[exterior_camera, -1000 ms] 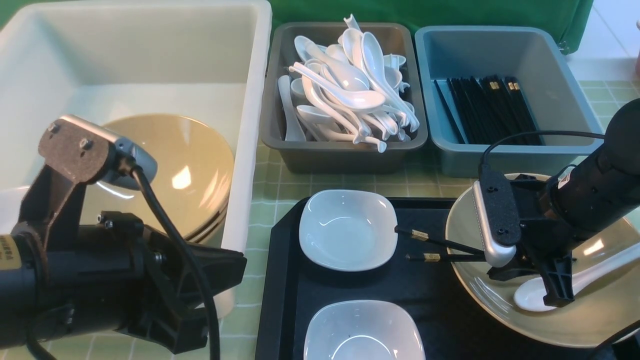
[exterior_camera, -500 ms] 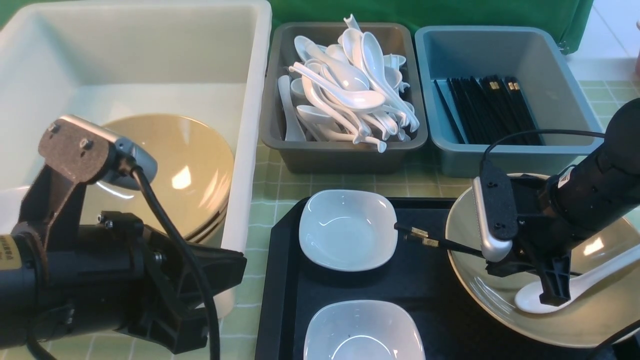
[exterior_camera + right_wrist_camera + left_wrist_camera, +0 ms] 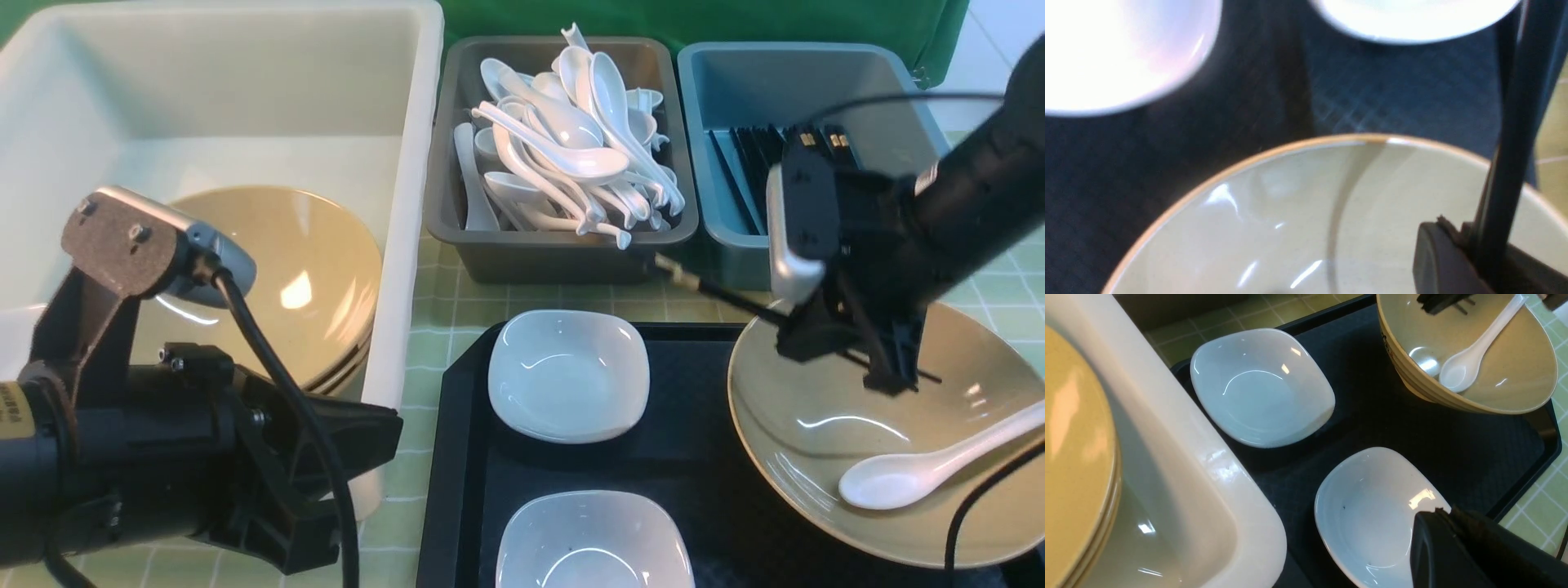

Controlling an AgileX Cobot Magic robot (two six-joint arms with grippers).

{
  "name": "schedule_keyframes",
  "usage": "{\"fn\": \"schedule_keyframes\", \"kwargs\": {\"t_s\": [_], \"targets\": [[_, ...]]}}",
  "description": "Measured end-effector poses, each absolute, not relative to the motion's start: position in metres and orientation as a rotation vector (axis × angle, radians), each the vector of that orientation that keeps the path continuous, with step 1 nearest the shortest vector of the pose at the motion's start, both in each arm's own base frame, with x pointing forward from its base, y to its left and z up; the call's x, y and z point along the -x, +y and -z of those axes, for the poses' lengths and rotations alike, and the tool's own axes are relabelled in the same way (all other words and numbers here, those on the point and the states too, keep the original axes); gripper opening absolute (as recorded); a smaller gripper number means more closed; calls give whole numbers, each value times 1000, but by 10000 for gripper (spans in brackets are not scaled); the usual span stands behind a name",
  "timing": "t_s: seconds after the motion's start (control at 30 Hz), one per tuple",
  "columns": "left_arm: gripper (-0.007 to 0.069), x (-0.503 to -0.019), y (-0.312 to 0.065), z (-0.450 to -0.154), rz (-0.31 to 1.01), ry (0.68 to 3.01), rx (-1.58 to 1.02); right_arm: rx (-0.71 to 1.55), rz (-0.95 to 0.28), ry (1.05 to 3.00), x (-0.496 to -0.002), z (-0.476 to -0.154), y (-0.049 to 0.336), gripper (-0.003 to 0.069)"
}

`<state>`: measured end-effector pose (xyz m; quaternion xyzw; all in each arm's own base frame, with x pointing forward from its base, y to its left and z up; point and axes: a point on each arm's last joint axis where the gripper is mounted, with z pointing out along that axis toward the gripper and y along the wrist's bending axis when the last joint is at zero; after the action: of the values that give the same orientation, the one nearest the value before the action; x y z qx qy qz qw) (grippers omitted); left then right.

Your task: On green table put chopsticks spoon bowls plates into blue grey white boxes.

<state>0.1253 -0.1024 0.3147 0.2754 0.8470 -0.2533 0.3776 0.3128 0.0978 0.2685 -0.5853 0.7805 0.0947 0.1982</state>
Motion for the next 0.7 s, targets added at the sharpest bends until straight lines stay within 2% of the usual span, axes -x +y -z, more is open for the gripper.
{"fn": "schedule_keyframes", "kwargs": {"t_s": [0.17,0.3,0.37,0.4,0.43,0.53,0.63,0.7], "targets": [[-1,-126,-103,-316,649,2151,-690,1410,-300,2280,-332,-292,93,46],[-1,-127,-103,-316,634,2133,-716,1112,-427,2330,-366,-303,81,46],[-1,-127,-103,-317,634,2125,-726,937,-539,2320,-389,-306,70,46],[-1,-127,-103,-317,635,2125,-725,918,-548,2318,-393,-306,69,46],[-1,-126,-104,-317,650,2124,-719,789,-623,2294,-411,-306,59,46],[-1,-126,-105,-318,675,2124,-704,586,-723,2231,-444,-301,41,46],[-1,-126,-105,-318,683,2125,-700,460,-762,2186,-464,-292,31,46],[-1,-126,-105,-318,686,2122,-695,309,-779,2153,-485,-272,22,46]]}}
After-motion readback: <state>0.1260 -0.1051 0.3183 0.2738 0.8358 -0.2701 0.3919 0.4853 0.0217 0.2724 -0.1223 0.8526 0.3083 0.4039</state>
